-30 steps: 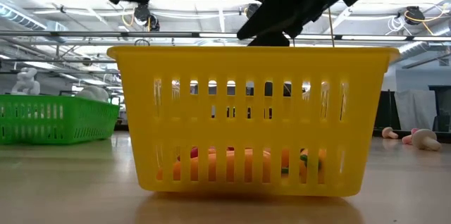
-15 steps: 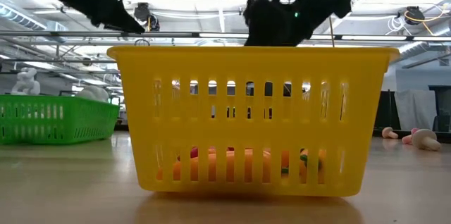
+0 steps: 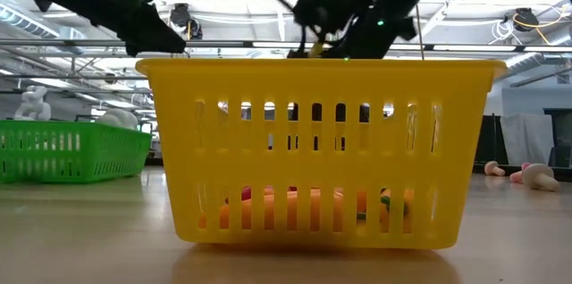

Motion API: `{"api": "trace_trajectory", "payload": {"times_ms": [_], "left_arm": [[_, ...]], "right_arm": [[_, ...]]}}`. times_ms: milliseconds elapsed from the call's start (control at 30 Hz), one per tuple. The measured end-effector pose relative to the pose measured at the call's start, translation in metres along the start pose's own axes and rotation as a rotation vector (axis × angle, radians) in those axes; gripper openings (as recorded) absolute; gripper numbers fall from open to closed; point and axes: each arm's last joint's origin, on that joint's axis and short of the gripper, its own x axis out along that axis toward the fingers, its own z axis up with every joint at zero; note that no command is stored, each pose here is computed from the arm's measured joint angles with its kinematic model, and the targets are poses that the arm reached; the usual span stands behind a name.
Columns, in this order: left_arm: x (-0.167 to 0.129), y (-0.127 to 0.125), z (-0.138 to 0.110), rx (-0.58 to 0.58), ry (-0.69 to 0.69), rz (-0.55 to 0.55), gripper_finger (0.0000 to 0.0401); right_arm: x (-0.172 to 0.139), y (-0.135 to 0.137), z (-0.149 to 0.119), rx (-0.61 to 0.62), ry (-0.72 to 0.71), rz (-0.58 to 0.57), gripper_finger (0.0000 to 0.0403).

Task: Sort produce into baskets
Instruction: Put the green mushroom into the blue basket

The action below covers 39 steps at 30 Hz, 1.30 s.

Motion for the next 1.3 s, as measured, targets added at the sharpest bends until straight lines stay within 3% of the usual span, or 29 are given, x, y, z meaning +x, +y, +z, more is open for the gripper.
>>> {"api": "trace_trajectory", "payload": {"times_ms": [300,733,1033,1300], "left_arm": [[0.001,-0.001,-0.001,0.001,0.015,-0.027,0.0125],[0.001,-0.001,-0.003,0.017,0.029,-0.027,0.0125],[0.001,-0.001,-0.004,0.015,0.041,-0.028,0.0125],[0.001,-0.001,-0.004,0.015,0.042,-0.028,0.0125]], "right_arm": [[0.01,0.013,0.003,0.038,0.119,-0.05,0.0329],[0.029,0.016,-0.006,0.089,0.136,-0.069,0.0321],[0.037,0.017,-0.01,0.085,0.144,-0.083,0.0268],[0.029,0.014,-0.008,0.046,0.138,-0.096,0.0182]]}}
